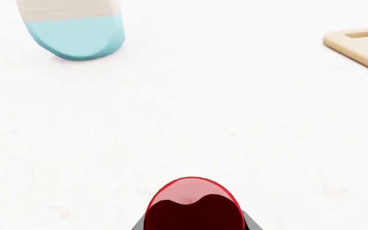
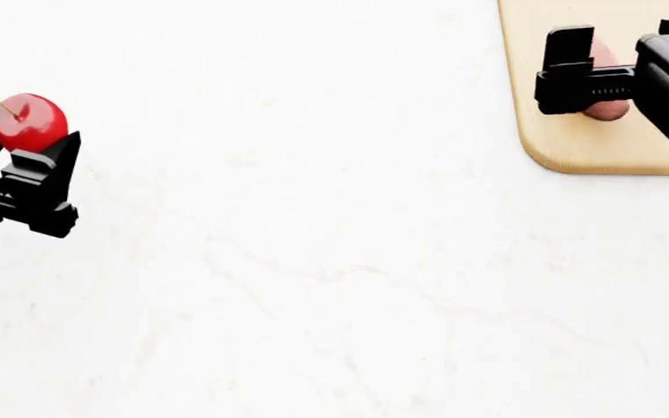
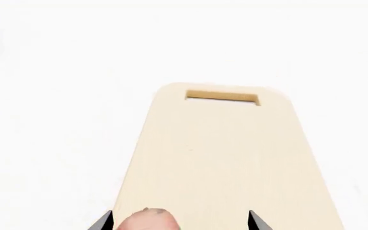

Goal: Place the cherry and the sweet potato on separate cutting boards.

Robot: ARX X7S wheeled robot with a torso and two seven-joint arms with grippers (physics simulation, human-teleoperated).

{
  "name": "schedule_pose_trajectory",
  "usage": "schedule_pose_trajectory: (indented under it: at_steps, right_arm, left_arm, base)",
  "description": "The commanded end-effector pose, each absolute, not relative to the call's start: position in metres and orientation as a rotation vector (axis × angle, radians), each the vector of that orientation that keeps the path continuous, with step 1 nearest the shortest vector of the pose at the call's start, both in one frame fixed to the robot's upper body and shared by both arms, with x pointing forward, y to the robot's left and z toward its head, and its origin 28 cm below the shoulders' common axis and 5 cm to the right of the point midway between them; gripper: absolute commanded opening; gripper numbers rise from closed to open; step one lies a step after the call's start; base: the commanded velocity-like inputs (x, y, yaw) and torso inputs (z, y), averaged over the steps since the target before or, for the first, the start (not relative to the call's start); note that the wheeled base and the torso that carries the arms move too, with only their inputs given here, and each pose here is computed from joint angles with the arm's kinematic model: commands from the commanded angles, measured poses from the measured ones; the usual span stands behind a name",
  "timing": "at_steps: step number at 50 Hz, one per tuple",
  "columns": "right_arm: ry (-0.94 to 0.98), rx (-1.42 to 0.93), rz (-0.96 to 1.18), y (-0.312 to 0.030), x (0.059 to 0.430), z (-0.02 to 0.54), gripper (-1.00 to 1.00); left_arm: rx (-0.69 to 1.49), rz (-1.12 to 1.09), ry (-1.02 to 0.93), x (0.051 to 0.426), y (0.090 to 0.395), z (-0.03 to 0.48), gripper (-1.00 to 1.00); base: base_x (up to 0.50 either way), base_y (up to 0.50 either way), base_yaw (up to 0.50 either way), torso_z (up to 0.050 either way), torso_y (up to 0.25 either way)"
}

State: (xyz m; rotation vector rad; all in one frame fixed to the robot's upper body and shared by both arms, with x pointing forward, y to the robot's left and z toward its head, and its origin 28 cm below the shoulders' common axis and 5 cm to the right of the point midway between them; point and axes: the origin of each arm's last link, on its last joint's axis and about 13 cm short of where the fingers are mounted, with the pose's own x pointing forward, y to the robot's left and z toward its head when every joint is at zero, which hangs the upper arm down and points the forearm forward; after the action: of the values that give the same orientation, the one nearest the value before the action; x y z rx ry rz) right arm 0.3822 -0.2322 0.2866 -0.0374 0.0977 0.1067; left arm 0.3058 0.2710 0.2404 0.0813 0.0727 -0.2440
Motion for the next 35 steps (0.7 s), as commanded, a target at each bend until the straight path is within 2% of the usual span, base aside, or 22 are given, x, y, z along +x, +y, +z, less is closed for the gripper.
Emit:
schedule_pose_trajectory:
  at_steps: [1, 11, 35]
  right_arm:
    - [0.037, -0.057, 0.145, -0.230, 0.384, 0.294, 1.00]
    - [0.037, -0.140, 0.209, -0.227, 0.383, 0.293, 1.00]
    - [-0.131, -0.166, 0.271, -0.222, 0.386, 0.312, 1.00]
  left_arm:
    - [0.051, -0.244, 0.070, 0.306, 0.270, 0.241, -1.00]
    - [0.056, -0.228, 0.048, 0.305, 0.273, 0.247, -1.00]
    - [0.069, -0.223, 0.022, 0.309, 0.271, 0.258, -1.00]
  base:
    - [0.00, 0.00, 0.00, 0.000, 0.000]
    - [0.00, 0.00, 0.00, 0.000, 0.000]
    - [0.00, 0.00, 0.00, 0.000, 0.000]
